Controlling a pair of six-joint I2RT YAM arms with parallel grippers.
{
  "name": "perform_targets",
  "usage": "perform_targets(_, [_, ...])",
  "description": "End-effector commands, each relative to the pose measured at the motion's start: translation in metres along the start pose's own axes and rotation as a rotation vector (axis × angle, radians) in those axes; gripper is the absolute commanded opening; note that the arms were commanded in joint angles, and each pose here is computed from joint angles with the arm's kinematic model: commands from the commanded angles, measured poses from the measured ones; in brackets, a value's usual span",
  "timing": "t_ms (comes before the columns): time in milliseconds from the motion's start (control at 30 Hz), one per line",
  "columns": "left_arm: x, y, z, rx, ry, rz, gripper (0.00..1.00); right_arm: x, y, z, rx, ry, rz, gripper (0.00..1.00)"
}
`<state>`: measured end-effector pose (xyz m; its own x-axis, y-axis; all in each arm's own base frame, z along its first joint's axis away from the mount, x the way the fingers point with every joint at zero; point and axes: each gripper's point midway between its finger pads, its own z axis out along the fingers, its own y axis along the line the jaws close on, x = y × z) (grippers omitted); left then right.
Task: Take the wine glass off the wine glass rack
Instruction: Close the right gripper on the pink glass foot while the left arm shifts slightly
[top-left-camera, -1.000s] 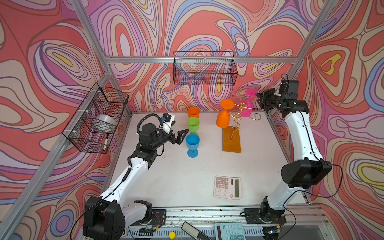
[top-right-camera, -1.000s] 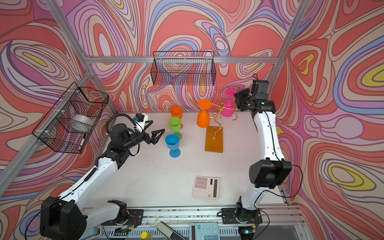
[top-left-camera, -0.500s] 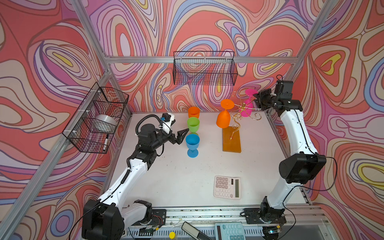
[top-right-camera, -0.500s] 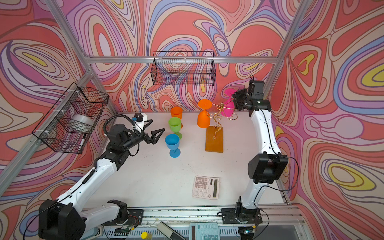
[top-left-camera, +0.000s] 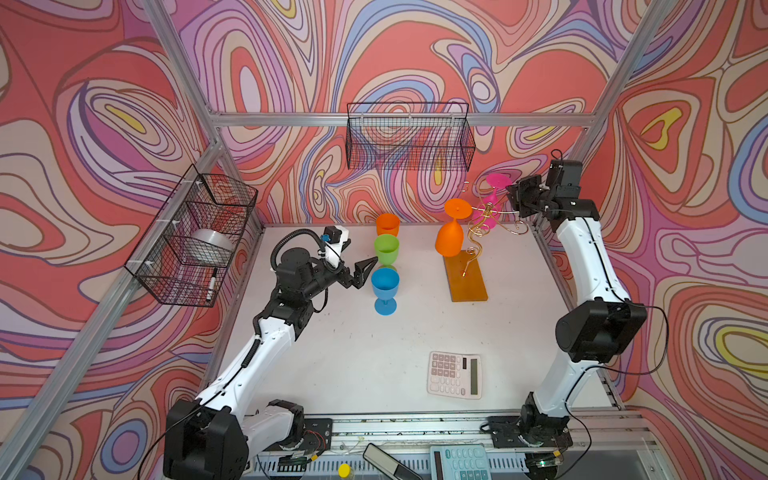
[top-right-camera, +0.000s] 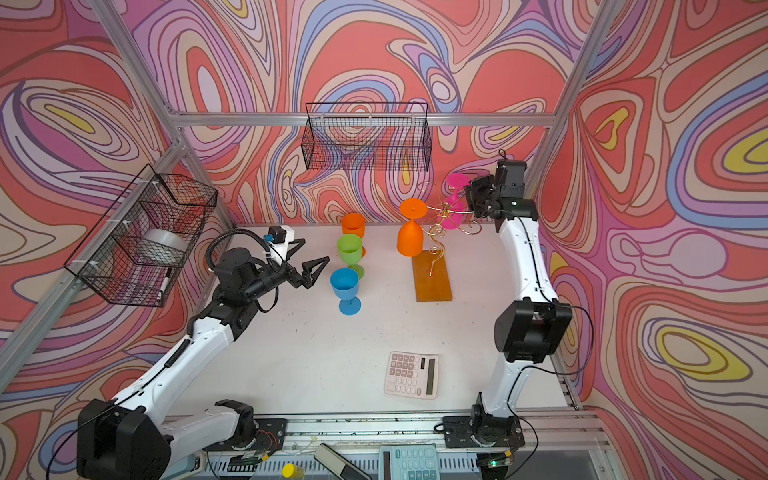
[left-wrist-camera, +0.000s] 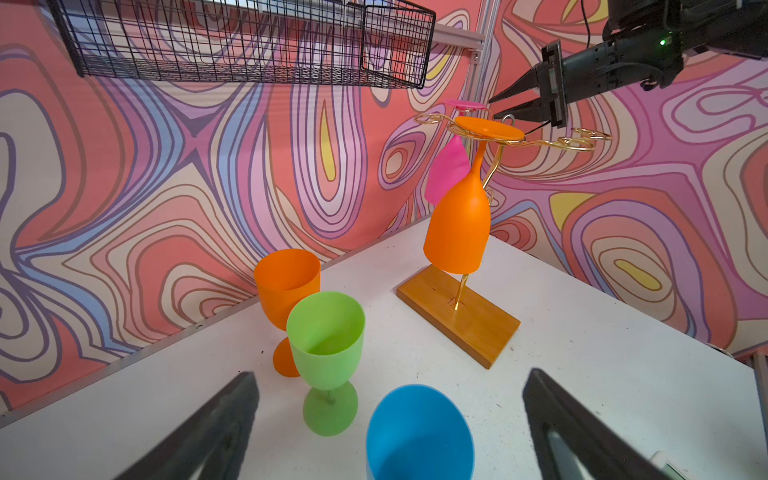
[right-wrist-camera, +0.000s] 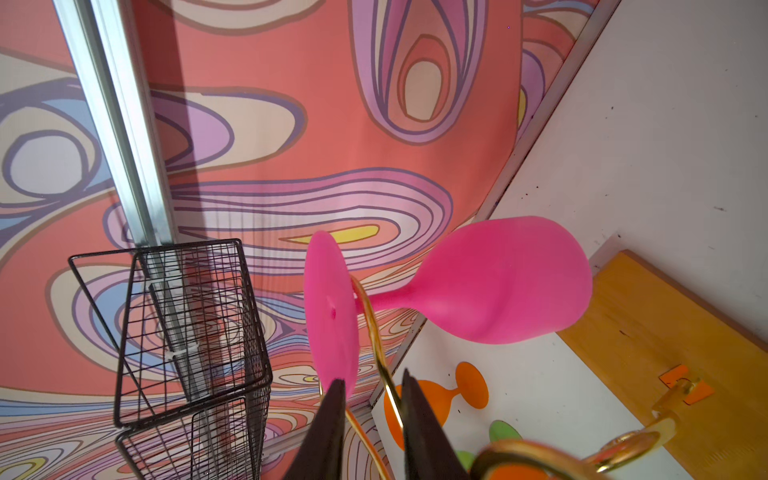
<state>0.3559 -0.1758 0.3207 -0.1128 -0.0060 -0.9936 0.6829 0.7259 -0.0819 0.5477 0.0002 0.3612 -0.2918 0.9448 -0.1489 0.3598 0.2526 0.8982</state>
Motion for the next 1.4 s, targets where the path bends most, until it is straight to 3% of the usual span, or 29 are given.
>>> perform_targets(0, [-0.009, -0.006, -0.005, 0.013, -0.032, 0.021, 1.0, 0.003, 0.012, 0.006, -0.037, -0.002, 0.003, 0.25])
perform_targets(833, [-0.009, -0.006, -0.003, 0.019, -0.032, -0.002, 1.0, 0.014, 0.033, -0.027, -0.065, -0.031, -0.053, 0.26])
perform_targets(1367, [-0.012, -0.007, -0.005, 0.018, -0.037, 0.006, 1.0, 0.018, 0.023, -0.004, -0.05, 0.011, -0.021, 0.26])
